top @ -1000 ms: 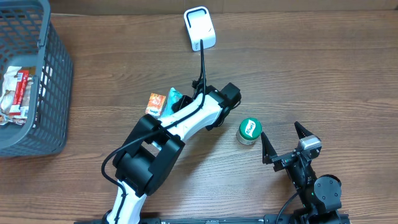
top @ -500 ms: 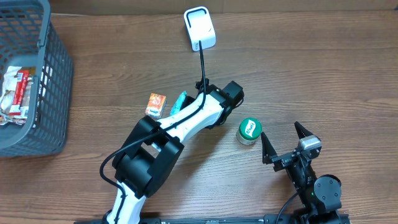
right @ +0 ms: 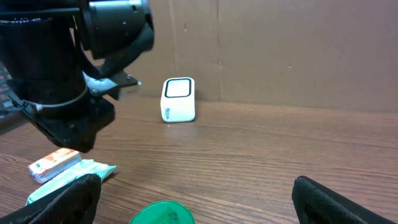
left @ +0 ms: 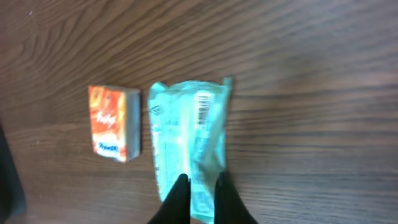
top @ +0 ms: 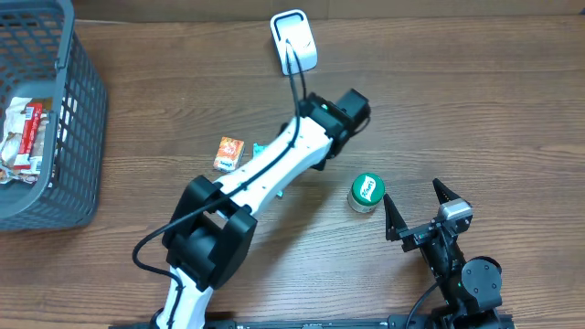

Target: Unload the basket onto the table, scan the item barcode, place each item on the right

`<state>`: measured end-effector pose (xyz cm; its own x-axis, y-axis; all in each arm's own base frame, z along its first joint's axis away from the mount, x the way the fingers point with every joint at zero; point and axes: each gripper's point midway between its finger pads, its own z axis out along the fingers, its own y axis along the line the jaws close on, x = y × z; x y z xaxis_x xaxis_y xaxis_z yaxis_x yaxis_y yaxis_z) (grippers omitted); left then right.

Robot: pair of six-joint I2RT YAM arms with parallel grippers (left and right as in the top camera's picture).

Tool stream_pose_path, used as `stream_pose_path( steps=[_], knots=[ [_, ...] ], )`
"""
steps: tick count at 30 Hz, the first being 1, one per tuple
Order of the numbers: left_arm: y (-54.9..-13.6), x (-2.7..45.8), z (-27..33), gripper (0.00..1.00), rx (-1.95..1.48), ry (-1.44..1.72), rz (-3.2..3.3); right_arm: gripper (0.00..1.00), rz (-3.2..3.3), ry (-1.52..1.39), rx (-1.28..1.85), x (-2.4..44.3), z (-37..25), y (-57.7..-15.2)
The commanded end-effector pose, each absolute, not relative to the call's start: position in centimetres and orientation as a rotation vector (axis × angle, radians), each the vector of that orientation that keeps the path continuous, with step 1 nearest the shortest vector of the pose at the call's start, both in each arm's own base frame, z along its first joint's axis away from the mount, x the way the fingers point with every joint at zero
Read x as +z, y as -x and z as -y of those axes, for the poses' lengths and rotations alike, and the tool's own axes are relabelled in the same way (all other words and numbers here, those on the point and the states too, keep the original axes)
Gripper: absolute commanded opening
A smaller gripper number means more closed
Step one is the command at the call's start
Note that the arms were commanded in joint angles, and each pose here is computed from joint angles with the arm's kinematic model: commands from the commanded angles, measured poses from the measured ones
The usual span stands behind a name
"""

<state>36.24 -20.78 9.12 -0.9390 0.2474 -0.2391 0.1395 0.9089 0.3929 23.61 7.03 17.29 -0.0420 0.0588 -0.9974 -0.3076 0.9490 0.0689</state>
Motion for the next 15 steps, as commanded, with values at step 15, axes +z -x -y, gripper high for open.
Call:
stream_pose_path(
  steps=[15],
  knots=[
    [-33.9, 3.5, 18.9, 0.04, 0.068, -0.159, -3.147, 1.00, -1.585, 0.197, 0.304, 17.1, -7.1, -23.6]
  ],
)
